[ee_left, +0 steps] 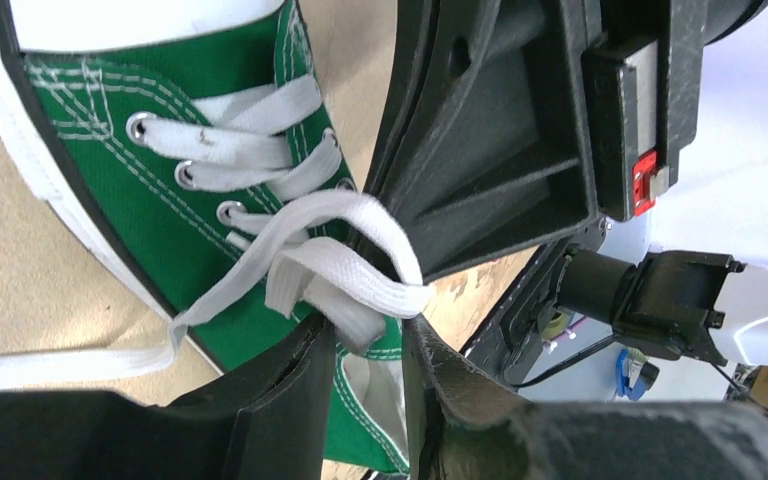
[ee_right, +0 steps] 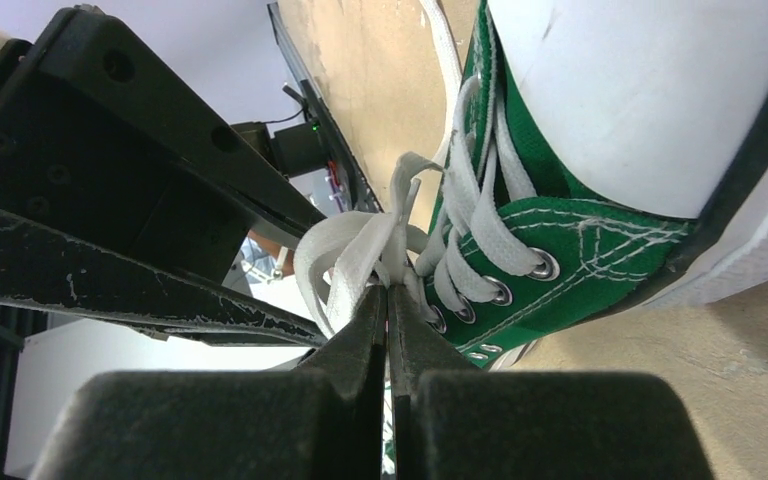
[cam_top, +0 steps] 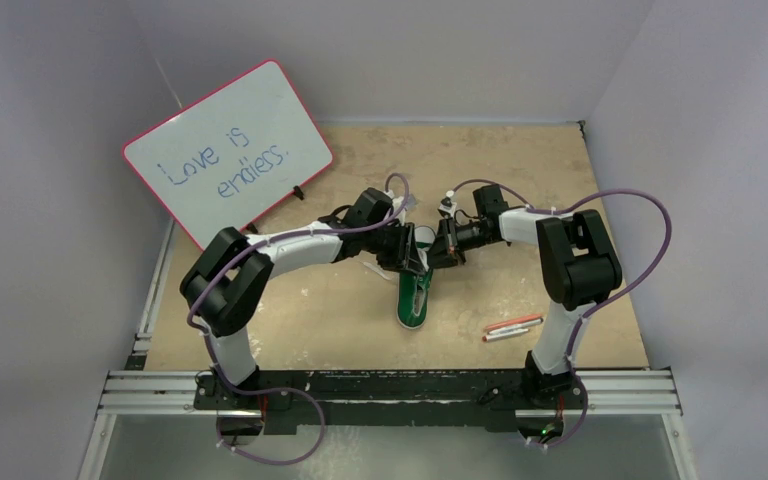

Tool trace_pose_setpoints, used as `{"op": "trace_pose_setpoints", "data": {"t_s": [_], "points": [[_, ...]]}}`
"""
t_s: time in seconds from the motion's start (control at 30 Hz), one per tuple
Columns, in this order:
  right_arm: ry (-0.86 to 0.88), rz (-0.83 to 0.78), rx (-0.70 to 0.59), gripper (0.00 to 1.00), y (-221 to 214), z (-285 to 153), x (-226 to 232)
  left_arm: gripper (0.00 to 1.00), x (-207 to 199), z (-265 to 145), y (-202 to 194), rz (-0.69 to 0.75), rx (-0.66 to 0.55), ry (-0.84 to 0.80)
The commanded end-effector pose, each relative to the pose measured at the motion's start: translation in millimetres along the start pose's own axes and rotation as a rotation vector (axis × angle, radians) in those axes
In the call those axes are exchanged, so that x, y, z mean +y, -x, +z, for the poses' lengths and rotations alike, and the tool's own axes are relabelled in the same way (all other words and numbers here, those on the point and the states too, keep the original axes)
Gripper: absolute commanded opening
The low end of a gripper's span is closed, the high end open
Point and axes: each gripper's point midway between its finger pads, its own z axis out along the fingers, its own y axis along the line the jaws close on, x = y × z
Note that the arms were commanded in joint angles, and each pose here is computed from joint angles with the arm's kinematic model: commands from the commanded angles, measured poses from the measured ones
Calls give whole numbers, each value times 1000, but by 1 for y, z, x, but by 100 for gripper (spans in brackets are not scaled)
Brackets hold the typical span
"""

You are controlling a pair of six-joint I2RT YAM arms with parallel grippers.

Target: Tie the shoes

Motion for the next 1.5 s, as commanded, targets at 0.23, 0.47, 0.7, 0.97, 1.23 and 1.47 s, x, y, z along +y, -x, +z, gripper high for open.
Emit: {"op": "trace_pose_setpoints", "data": {"t_s": [0.23,0.47,0.7,0.97,1.23,1.47], "points": [[27,-49,16,0,3,-4,12,19,-16,0,28,88,-33,-10],[-27,-50,0,0,5,-7,10,0,-13,-11,7,94,41,-2],[-570,-129,-113,30,24,-63,-16,0,-30,-34,-28,40,168,-103],[-723,-358,-149,46,0,-104,-4,0,-58,-41,-22,-76,95,-330],[-331,-544,-186,51,-34,-39,56,0,-59,-53,-21,-35,134,-353],[-286,-244,-181,47,-36,-21,33,0,-54,-60,-32,-8,187,-344]]}}
